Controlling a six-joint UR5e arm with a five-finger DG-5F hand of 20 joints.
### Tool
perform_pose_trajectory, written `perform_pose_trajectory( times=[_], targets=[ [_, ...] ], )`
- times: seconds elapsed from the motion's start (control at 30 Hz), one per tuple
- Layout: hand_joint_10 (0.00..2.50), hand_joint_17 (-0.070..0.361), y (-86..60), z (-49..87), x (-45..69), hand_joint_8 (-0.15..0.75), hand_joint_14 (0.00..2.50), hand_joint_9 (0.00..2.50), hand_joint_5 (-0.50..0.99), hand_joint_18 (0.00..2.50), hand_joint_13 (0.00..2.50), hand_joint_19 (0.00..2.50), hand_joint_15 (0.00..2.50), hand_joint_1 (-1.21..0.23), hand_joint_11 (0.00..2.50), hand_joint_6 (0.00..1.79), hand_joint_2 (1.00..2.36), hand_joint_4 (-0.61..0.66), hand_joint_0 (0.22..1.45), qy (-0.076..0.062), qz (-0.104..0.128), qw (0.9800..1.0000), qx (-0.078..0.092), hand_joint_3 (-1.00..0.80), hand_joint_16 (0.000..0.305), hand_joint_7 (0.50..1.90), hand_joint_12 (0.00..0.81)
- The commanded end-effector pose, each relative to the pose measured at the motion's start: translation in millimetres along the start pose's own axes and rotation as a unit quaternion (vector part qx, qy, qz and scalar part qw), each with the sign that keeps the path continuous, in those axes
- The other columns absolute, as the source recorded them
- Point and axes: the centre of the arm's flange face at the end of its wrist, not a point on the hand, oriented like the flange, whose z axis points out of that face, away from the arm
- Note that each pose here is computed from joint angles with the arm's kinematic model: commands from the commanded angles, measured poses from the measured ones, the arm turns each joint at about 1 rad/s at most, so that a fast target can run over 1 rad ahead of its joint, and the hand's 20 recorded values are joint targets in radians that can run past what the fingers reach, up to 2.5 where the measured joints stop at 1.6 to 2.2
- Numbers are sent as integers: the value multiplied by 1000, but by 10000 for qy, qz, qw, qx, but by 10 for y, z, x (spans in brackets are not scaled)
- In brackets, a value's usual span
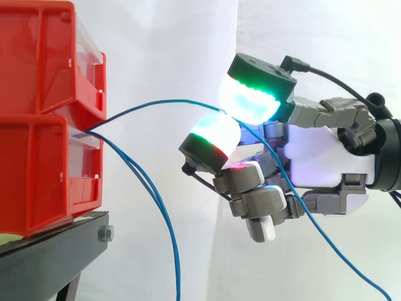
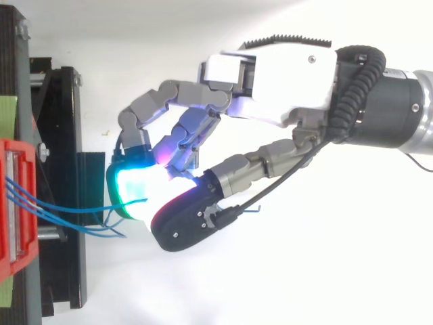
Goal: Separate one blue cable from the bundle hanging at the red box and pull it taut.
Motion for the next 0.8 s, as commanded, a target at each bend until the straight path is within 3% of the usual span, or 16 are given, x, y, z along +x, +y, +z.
perform_pose_trajectory(
  times=[0.0, 0.33, 0.53, 0.77],
  targets=[
    [12, 112, 0, 0, -2, 315, 17, 867, -180, 871, 978, 879, 1407, -711, 1507, 831, 1024, 43, 609, -1, 0, 10000, -1, -164, 50, 1174, 404],
    [12, 112, -3, -5, 21, 316, 16, 884, -173, 874, 980, 869, 1413, -721, 1506, 830, 1024, 11, 609, 17, 12, 10000, 27, -131, 50, 1189, 400],
    [13, 115, -4, -5, 15, 319, 16, 887, -163, 868, 976, 876, 1428, -654, 1515, 767, 1005, 109, 574, -13, 35, 10000, 31, -442, 51, 1166, 407],
    [13, 114, 0, -1, 23, 319, 17, 888, -156, 865, 973, 878, 1421, -641, 1489, 746, 1005, 123, 582, -22, 37, 10000, 17, -443, 51, 1189, 401]
  ],
)
